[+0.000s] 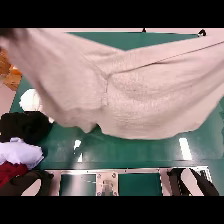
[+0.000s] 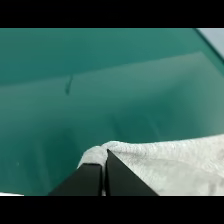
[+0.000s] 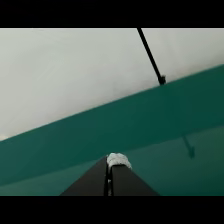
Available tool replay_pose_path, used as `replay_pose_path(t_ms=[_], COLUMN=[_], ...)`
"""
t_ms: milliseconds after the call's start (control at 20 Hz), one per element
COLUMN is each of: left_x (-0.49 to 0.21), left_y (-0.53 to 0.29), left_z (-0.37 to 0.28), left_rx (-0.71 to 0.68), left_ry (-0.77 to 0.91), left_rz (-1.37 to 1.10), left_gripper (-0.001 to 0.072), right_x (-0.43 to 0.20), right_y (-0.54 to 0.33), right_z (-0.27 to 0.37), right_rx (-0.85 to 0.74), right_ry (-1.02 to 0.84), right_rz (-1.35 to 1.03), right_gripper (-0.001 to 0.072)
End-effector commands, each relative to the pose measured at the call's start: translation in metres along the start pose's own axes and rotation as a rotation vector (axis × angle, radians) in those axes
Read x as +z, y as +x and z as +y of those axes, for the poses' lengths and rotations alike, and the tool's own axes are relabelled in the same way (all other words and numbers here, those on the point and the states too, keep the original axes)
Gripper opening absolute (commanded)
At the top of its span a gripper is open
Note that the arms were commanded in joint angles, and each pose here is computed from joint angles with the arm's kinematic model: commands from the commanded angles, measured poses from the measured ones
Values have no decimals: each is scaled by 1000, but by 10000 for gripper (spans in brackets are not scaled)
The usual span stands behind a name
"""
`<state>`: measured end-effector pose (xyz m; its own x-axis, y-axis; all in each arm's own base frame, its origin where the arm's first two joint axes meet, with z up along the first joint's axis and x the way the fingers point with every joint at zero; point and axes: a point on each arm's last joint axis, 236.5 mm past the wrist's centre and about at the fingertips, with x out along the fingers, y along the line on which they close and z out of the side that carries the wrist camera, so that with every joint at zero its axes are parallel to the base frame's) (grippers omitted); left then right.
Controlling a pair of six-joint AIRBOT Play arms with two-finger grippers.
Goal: Fold the shirts.
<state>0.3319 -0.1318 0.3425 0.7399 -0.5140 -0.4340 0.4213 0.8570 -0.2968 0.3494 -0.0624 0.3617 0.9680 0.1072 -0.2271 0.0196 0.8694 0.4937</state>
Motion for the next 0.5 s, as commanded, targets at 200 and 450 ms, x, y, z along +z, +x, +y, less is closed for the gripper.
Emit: replay_pose_path(t_ms=[200,450], left_x=[-95,-114], left_y=[218,313], left_z=[116,171], left_rx=[-2,16], left_ry=[-236,-289], left_rz=[153,171], left_gripper=[20,20], right_x=[-186,-218], right_y=[184,261], right_z=[-154,-211], right_rx=[-163,-202], right_ry=[281,346], right_rz=[341,409], right_gripper=[13,12])
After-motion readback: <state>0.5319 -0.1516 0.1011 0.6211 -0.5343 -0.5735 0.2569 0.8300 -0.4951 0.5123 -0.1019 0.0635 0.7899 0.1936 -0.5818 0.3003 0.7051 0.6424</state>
